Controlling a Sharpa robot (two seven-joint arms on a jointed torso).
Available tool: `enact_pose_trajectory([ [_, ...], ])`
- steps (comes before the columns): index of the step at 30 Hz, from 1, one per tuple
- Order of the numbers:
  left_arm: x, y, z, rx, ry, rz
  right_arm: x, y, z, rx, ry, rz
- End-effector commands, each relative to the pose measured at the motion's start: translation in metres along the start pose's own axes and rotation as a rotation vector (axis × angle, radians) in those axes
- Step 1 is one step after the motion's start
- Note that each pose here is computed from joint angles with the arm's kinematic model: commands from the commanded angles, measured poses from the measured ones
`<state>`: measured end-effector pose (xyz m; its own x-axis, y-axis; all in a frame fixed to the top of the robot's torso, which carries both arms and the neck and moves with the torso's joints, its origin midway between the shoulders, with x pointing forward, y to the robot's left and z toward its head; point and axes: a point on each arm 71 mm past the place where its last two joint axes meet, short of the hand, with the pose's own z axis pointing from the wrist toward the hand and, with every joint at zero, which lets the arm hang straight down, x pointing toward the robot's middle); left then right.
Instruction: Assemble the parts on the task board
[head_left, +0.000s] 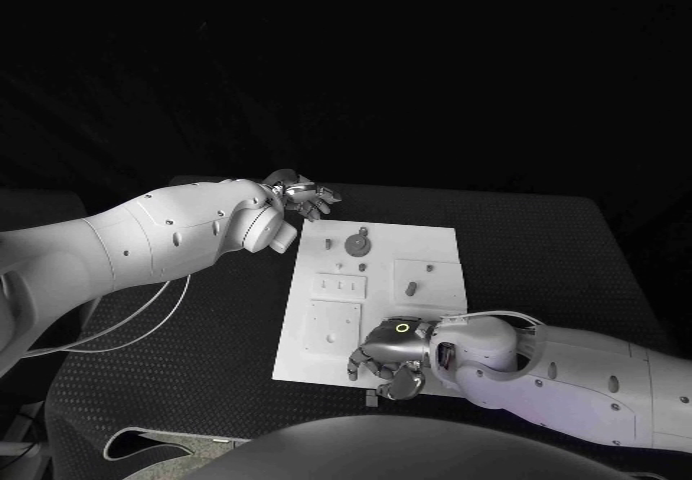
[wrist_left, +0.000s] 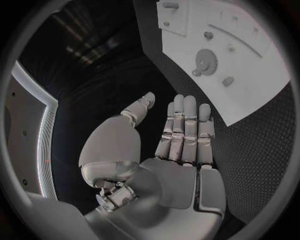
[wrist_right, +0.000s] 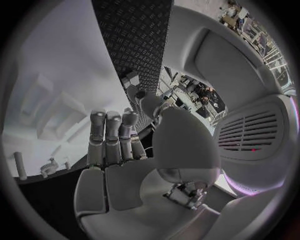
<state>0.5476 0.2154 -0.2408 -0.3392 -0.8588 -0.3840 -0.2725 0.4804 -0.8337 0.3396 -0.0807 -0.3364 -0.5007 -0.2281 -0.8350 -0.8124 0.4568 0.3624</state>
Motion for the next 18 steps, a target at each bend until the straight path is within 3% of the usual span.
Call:
enact_pose_trajectory([
  [1, 0.0008, -0.0017, -0.0001, 0.015, 0.012, -0.01, 0.008, 0.004, 0.001, -0.014, -0.002, 0.001],
  [18, -0.0002, -0.001, 0.0002, 0.013, 0.014, -0.013, 0.022, 0.0, -0.006, 0.004, 0.018, 0.029],
])
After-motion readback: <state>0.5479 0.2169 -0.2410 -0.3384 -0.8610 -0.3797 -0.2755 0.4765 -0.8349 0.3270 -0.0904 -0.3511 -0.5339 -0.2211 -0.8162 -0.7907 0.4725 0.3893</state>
